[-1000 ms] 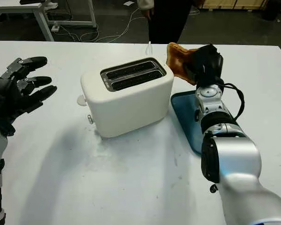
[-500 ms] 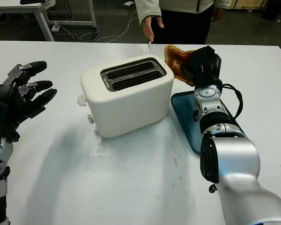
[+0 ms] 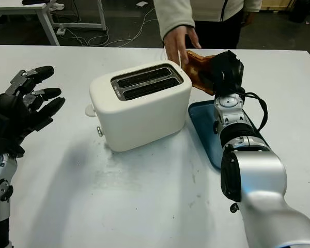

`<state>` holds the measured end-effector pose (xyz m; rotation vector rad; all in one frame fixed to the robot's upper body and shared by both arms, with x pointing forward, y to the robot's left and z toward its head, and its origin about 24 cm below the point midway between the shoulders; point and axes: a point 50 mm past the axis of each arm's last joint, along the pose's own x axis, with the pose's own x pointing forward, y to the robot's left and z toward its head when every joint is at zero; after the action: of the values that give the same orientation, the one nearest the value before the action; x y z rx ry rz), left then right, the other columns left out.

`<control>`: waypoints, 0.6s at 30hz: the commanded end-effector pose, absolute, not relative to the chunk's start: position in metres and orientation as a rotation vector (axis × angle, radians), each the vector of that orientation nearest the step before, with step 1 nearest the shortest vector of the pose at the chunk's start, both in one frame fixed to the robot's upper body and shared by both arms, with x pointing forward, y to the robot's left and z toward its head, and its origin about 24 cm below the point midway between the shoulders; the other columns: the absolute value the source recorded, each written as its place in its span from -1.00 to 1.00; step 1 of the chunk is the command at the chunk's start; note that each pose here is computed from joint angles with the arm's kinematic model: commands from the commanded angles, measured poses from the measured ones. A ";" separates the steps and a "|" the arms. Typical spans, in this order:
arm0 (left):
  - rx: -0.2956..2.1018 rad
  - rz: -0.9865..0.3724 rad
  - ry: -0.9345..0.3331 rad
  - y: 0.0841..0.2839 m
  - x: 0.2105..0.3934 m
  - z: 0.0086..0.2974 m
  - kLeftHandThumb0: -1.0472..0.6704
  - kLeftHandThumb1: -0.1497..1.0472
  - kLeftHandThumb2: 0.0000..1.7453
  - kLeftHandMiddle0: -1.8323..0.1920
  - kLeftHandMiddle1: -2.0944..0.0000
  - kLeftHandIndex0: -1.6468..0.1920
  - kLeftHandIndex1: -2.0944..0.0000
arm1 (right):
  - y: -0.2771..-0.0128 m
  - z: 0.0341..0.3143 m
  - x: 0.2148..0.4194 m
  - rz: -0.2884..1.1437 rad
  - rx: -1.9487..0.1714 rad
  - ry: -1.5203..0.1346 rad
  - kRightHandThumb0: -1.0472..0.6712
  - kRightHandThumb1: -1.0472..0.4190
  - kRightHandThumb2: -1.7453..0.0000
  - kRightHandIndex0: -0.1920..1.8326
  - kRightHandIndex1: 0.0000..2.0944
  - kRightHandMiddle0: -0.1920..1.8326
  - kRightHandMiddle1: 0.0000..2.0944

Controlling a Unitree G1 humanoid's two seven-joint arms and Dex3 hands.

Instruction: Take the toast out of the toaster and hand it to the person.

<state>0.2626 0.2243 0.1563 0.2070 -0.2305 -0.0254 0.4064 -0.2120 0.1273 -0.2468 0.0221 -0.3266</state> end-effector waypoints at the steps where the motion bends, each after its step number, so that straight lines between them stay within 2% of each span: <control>1: 0.203 -0.021 -0.250 0.224 0.260 0.156 -0.18 0.77 -0.61 0.81 0.01 0.72 0.32 | -0.208 0.132 0.409 -0.312 -0.233 0.016 0.23 -0.82 0.96 0.00 0.67 -0.21 0.67; 18: 0.198 -0.041 -0.238 0.220 0.261 0.153 -0.15 0.72 -0.54 0.81 0.00 0.74 0.28 | -0.207 0.134 0.409 -0.293 -0.228 -0.010 0.23 -0.83 0.97 0.01 0.67 -0.20 0.67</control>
<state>0.2620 0.2202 0.1551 0.1966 -0.2473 -0.0311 0.4069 -0.2091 0.1263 -0.2382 0.0265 -0.2975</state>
